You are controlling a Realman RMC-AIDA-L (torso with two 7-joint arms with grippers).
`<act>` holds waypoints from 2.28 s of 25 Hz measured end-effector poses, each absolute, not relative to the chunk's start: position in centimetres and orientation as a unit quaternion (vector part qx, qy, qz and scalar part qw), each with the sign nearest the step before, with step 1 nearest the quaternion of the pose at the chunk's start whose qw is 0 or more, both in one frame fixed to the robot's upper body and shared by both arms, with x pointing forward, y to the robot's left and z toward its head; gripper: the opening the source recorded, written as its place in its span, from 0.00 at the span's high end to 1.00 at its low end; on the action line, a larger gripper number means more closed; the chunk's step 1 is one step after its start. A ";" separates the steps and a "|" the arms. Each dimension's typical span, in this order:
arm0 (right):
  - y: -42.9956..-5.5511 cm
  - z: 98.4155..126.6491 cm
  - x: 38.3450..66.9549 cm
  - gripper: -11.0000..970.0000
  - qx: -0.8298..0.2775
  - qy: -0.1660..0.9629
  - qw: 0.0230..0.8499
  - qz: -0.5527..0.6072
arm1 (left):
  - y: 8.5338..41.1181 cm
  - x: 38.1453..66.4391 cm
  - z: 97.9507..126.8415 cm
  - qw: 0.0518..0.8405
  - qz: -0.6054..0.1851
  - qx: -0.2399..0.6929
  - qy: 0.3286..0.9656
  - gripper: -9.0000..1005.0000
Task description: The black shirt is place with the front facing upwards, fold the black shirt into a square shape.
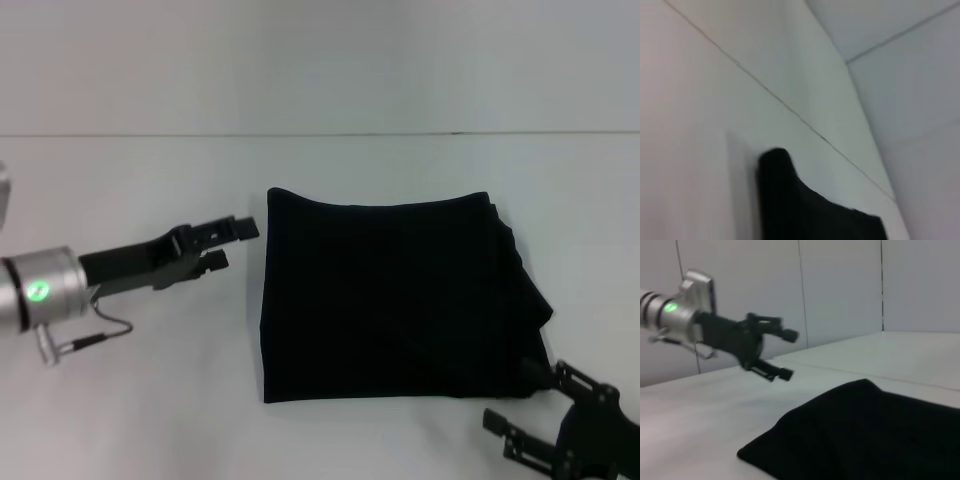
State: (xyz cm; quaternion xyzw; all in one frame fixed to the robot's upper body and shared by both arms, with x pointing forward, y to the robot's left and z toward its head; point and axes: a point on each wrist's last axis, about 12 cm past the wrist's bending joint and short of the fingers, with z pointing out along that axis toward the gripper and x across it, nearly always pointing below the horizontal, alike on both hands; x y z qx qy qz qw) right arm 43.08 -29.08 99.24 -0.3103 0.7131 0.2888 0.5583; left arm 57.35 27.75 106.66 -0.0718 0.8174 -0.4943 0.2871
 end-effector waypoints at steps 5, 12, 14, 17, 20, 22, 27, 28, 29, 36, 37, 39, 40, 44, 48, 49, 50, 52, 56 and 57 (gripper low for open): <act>-29.4 98.5 41.6 0.15 -0.303 0.724 0.552 0.282 | 25.7 59.8 106.7 0.279 -0.453 -0.070 0.844 0.10; -29.5 98.5 41.6 0.15 -0.303 0.723 0.555 0.278 | 24.0 61.3 106.8 0.286 -0.415 -0.052 0.862 0.11; -29.5 98.6 41.8 0.15 -0.304 0.722 0.556 0.278 | 23.8 61.4 106.7 0.287 -0.409 -0.050 0.865 0.11; -29.4 98.7 42.1 0.15 -0.306 0.720 0.558 0.278 | 23.1 61.4 106.5 0.285 -0.407 -0.047 0.867 0.11; -29.3 98.8 42.3 0.15 -0.307 0.718 0.560 0.278 | 22.3 61.3 106.4 0.280 -0.409 -0.039 0.868 0.11; -29.3 98.9 42.4 0.15 -0.307 0.717 0.560 0.279 | 21.7 61.3 106.3 0.276 -0.409 -0.030 0.870 0.11; -29.2 99.0 42.7 0.15 -0.309 0.715 0.561 0.280 | 20.7 61.1 106.2 0.270 -0.408 -0.010 0.872 0.11; -29.1 99.0 42.7 0.15 -0.309 0.715 0.562 0.280 | 20.5 61.1 106.2 0.270 -0.408 -0.004 0.872 0.11; -29.1 99.0 42.7 0.15 -0.309 0.714 0.562 0.280 | 20.3 61.0 106.2 0.270 -0.406 0.007 0.873 0.11; -29.0 99.0 42.9 0.15 -0.308 0.713 0.562 0.282 | 20.2 60.9 106.0 0.274 -0.391 0.025 0.878 0.12; -29.0 99.0 42.9 0.15 -0.308 0.713 0.562 0.283 | 20.2 60.9 106.0 0.275 -0.390 0.024 0.879 0.16; -29.0 99.0 42.9 0.15 -0.307 0.714 0.562 0.284 | 20.3 60.9 105.9 0.277 -0.388 0.024 0.879 0.23; -29.0 99.0 42.9 0.15 -0.306 0.714 0.562 0.285 | 20.3 60.9 105.9 0.278 -0.388 0.024 0.879 0.27; -29.0 99.1 42.9 0.15 -0.304 0.714 0.563 0.285 | 20.4 60.9 105.9 0.280 -0.385 0.027 0.879 0.51; -29.1 99.1 43.0 0.15 -0.302 0.714 0.565 0.283 | 20.4 60.9 105.9 0.280 -0.385 0.027 0.879 0.70; -29.0 99.1 43.0 0.15 -0.302 0.714 0.565 0.283 | 20.4 60.9 105.9 0.281 -0.384 0.028 0.879 0.74; -29.0 99.1 43.1 0.15 -0.302 0.714 0.565 0.284 | 20.4 60.9 105.9 0.282 -0.383 0.029 0.879 0.78; -29.0 99.2 43.2 0.15 -0.303 0.713 0.565 0.284 | 20.5 61.0 105.9 0.285 -0.380 0.028 0.879 0.84; -28.9 99.3 43.5 0.15 -0.305 0.711 0.567 0.283 | 20.7 61.1 105.8 0.291 -0.372 0.026 0.881 0.95; -28.9 99.4 43.6 0.15 -0.305 0.710 0.568 0.283 | 20.7 61.2 105.8 0.293 -0.371 0.026 0.881 0.95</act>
